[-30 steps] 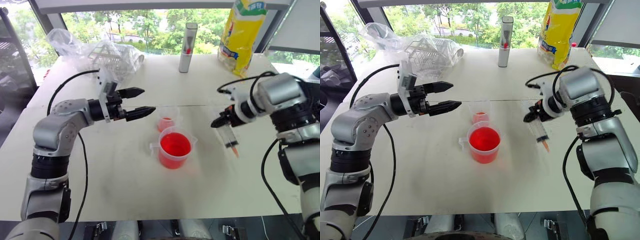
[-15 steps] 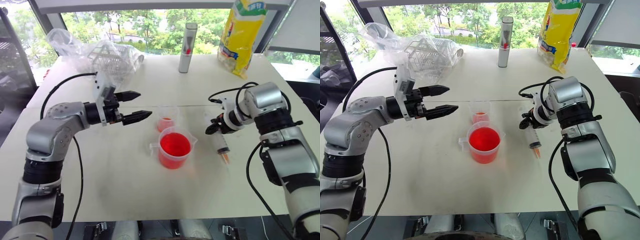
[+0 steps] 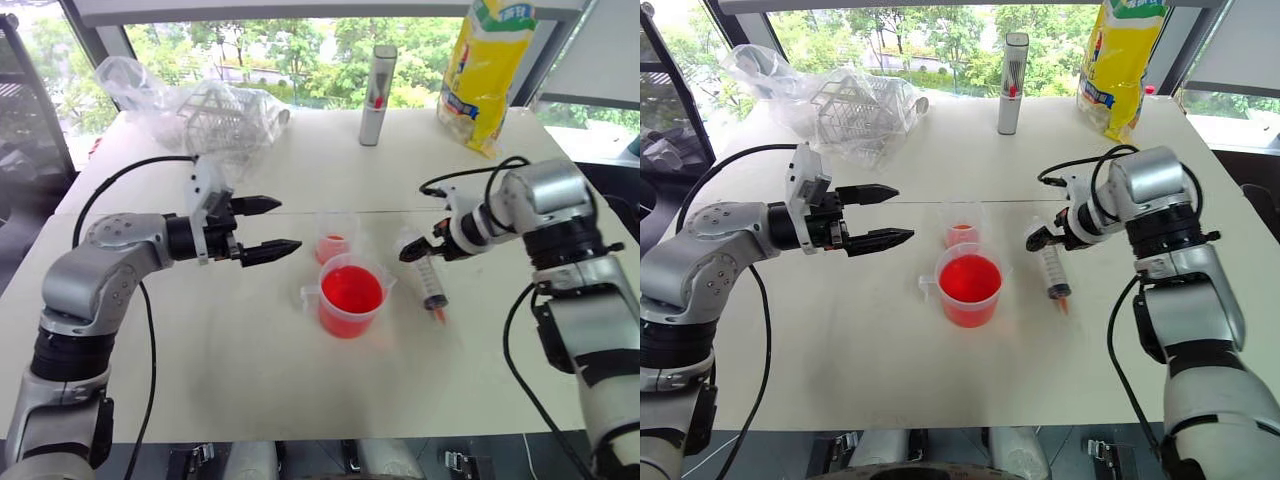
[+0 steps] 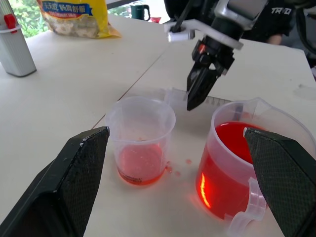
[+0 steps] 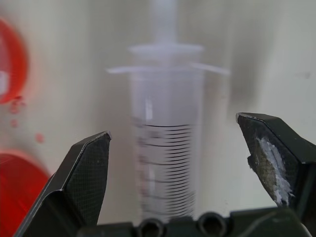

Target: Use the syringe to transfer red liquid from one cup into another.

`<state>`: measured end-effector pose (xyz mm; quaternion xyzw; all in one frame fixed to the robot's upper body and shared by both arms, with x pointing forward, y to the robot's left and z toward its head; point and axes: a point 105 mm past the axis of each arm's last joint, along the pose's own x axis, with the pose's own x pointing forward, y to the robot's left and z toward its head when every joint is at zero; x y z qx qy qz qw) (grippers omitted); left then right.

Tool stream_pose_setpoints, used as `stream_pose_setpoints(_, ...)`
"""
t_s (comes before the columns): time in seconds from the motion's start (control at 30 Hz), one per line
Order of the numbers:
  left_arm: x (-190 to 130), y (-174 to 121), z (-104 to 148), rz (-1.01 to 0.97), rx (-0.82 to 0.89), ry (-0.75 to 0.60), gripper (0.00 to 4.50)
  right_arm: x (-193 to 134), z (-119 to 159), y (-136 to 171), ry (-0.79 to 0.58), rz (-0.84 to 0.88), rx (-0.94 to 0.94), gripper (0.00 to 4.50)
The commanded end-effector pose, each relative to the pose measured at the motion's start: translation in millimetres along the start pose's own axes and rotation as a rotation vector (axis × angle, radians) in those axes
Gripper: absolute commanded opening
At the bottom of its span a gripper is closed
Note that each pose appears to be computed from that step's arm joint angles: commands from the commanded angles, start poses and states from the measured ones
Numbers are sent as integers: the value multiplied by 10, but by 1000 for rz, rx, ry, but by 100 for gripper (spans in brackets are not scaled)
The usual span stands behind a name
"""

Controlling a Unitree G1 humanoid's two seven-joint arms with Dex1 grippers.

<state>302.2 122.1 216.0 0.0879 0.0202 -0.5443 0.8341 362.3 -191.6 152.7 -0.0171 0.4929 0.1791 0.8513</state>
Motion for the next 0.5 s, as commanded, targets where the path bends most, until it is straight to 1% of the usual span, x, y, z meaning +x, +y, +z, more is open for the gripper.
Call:
stream_pose_setpoints(0.03,-76,-21,97,4,42,-11,450,-382,147,91,-117,53,-97,444)
stream_pose_setpoints(0.1,-101,-17,95,11,43,-6,450,-618,176,87,-201,7,-226,444)
stream_pose_setpoints(0.2,-161,-11,94,26,54,10,450,-1011,174,294,-402,122,-509,444)
stream_pose_setpoints(0.27,-208,-5,103,35,60,19,450,-1156,53,324,-432,153,-644,444)
stream_pose_setpoints(0.33,-270,5,115,43,67,29,450,-1277,-46,369,-490,202,-803,444)
stream_pose_setpoints(0.37,-296,10,120,48,70,34,450,-1321,-99,364,-503,213,-851,444)
stream_pose_setpoints(0.43,-332,11,128,52,73,40,450,-1394,-199,390,-525,266,-903,444)
stream_pose_setpoints(0.5,-345,0,135,49,73,43,450,-1409,-300,408,-513,310,-926,444)
